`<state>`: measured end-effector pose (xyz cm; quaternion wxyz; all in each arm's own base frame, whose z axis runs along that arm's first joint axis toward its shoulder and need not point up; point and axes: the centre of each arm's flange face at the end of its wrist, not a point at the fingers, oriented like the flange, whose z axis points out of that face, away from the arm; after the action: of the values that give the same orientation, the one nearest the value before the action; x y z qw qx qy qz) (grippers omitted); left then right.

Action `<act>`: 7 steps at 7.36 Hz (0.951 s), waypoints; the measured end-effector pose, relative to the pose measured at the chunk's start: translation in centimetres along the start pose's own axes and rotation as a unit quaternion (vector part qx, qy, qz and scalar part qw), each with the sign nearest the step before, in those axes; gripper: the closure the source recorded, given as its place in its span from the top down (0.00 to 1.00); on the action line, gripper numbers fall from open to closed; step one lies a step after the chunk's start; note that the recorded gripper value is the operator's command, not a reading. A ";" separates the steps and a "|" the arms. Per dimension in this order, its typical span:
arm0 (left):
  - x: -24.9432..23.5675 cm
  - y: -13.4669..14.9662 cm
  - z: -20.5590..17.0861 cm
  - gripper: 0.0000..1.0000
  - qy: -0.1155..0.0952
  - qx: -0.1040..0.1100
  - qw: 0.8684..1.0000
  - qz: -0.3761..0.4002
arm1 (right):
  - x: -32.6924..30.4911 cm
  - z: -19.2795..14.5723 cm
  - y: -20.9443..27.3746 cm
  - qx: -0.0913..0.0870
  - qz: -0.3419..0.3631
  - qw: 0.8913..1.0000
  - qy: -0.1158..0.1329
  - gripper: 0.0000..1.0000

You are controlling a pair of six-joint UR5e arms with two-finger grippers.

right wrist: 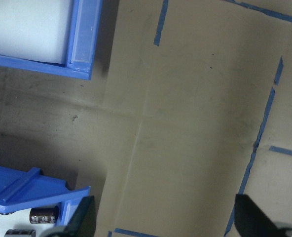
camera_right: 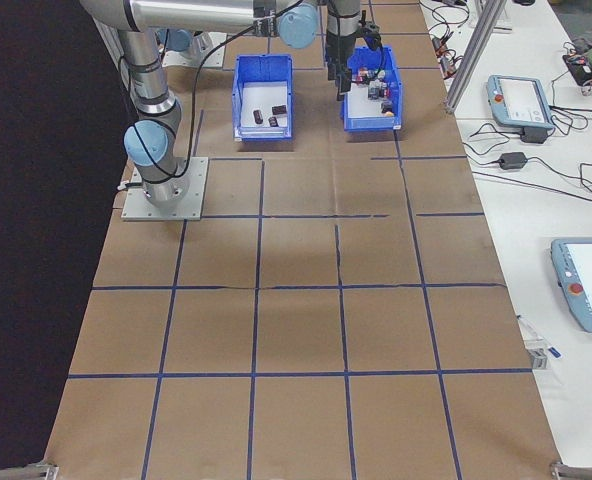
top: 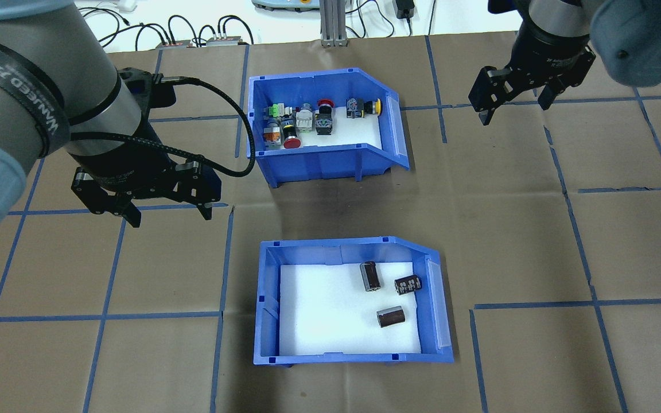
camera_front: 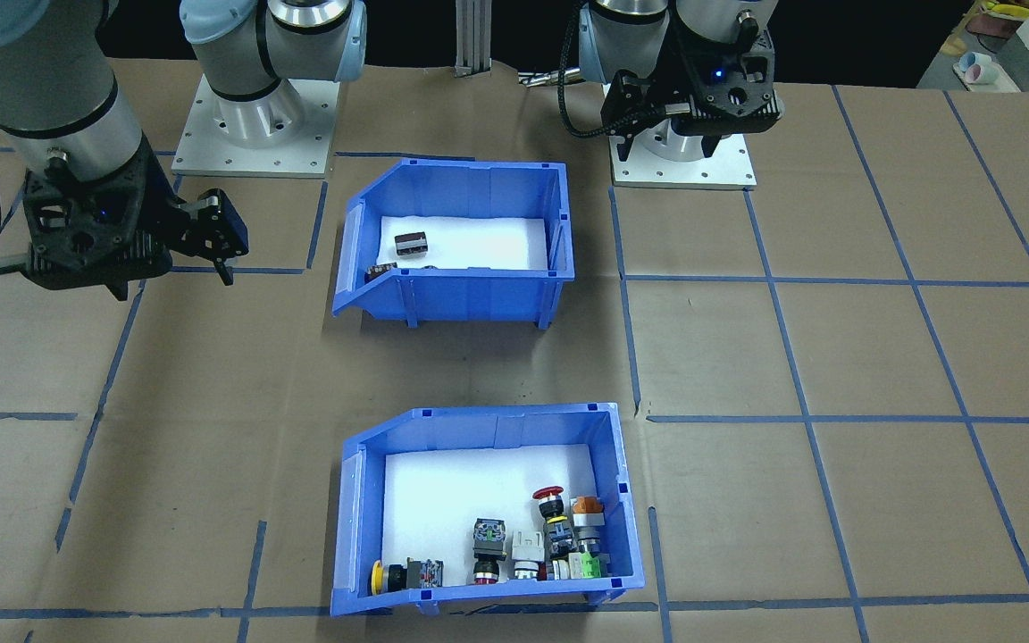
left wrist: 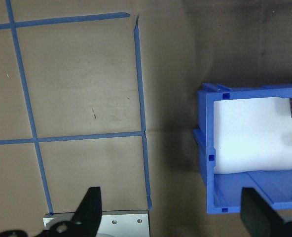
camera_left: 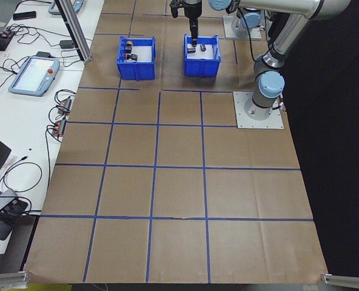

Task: Place battery box in front

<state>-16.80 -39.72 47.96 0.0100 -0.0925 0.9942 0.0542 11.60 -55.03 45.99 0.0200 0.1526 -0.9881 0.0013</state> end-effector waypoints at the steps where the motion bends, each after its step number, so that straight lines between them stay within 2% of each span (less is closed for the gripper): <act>1: -0.1 0.4 0.7 0.99 -0.002 -0.003 0.996 -0.095 | 0.1 0.8 -2.0 -0.004 -0.070 0.998 -0.003 1.00; 2: -0.2 1.0 1.2 0.99 -0.004 -0.003 0.981 -0.195 | -0.7 1.3 -4.4 -0.003 -0.141 0.990 -0.003 1.00; 3: -0.2 1.6 1.5 0.99 -0.003 -0.005 0.961 -0.276 | -2.3 1.7 -7.1 0.000 -0.218 0.976 0.000 1.00; 5: 1.0 2.5 3.8 0.99 0.015 -0.020 0.923 -0.384 | -7.6 2.2 -11.7 0.006 -0.372 0.928 0.008 1.00; 7: 2.4 3.6 9.1 0.99 0.043 -0.005 0.894 -0.445 | -14.5 3.0 -13.2 0.009 -0.482 0.876 0.007 1.00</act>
<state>-19.72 -35.67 39.19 -0.0098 -0.5278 0.8481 0.0455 29.26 -63.32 42.41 0.0241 0.6101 -0.7919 0.0016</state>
